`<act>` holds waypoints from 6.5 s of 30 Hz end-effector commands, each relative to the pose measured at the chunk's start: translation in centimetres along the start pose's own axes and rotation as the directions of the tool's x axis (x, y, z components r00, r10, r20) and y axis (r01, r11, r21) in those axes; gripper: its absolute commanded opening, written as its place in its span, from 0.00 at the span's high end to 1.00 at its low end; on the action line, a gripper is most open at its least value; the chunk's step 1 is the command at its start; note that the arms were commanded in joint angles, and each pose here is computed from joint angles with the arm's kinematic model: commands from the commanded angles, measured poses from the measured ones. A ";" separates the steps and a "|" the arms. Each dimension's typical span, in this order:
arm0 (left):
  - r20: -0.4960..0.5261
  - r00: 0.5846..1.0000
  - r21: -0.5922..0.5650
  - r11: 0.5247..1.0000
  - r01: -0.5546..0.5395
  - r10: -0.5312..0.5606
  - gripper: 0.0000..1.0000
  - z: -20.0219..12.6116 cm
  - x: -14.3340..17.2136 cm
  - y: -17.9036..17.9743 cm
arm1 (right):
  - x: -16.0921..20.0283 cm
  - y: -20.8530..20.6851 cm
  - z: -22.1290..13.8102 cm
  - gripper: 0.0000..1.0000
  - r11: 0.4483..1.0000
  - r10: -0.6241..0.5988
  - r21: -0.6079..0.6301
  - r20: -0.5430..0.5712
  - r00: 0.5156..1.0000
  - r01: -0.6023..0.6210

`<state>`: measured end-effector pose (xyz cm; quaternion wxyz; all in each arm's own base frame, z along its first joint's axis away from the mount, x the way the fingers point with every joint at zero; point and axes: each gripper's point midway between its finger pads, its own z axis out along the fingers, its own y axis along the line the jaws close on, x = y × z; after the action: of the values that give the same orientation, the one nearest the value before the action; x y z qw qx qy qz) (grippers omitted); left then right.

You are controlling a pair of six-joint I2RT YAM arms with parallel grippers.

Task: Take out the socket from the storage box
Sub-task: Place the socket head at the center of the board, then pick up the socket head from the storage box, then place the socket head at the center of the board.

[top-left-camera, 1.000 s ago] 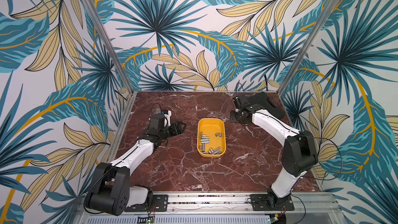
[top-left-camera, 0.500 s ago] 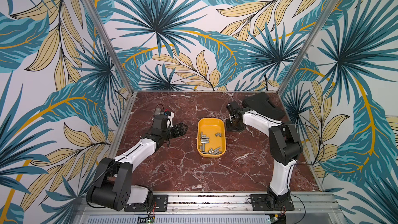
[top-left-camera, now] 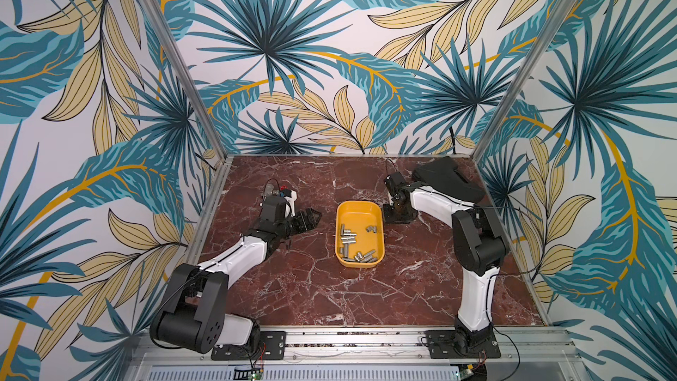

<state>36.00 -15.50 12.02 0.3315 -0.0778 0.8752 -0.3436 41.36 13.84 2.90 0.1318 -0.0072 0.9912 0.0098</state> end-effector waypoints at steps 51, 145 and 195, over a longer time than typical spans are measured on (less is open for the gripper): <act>-0.298 0.771 0.109 0.822 -0.559 0.563 0.42 5.5 3.3 -11.0 | 1.6 -2.6 -9.3 0.35 0.988 0.150 -0.070 0.151 0.977 -0.140; -0.446 0.862 -0.299 0.866 -0.400 0.244 0.88 8.8 -2.1 5.5 | 3.8 -3.2 -9.1 0.35 0.966 0.235 -0.136 0.125 0.964 -0.218; -0.445 0.867 -0.327 0.860 -0.391 0.225 0.61 7.9 -1.2 6.3 | 3.6 -3.1 -8.9 0.35 0.964 0.244 -0.134 0.111 0.963 -0.229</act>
<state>42.89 -14.94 3.15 0.1679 0.0674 0.9777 -0.1068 35.33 10.61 10.31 0.1944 0.1009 0.9719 0.0866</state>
